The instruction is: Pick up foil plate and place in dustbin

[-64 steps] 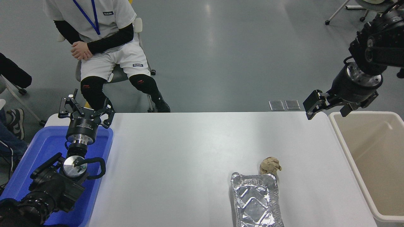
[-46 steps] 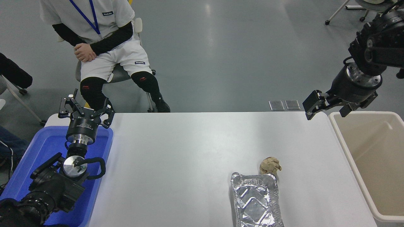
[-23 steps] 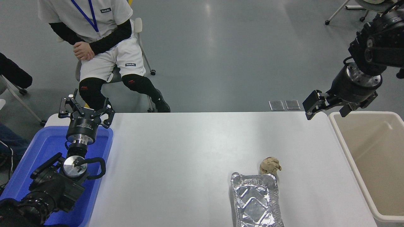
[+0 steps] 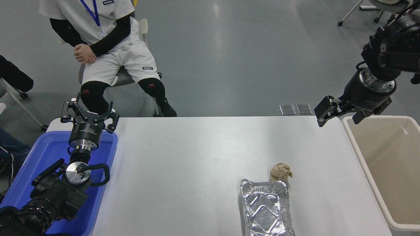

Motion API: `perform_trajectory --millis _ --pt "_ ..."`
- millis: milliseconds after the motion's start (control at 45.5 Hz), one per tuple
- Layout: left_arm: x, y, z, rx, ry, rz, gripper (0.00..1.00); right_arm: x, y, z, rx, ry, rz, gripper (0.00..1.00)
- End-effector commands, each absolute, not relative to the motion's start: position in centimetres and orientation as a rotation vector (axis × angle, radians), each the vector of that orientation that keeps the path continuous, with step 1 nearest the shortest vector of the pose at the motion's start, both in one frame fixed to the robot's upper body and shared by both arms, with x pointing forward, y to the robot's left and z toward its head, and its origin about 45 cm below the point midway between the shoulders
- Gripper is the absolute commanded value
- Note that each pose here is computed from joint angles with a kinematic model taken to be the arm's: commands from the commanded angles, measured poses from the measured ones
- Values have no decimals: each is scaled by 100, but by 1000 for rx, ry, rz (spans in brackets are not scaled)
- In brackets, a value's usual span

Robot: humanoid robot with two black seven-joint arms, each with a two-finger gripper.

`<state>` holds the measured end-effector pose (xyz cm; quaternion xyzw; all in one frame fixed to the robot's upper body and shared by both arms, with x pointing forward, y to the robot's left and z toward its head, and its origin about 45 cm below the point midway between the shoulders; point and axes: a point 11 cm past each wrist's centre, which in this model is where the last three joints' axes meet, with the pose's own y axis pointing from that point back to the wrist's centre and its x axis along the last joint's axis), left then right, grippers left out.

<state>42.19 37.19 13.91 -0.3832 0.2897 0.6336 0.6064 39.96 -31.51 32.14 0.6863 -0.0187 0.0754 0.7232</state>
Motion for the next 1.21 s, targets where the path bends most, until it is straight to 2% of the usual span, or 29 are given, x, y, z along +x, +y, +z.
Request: perform_trajectory --millis 0,725,1187 --pt "4219 3721 1392 -887 669 1466 99 3964 -3163 3114 1521 -27 146 100" --pt "4219 3720 1391 -886 670 1465 99 3688 -3096 2402 1606 77 15 100" --pt "4219 3721 1392 -887 669 1466 99 3453 -2847 1951 1723 148 -66 100"
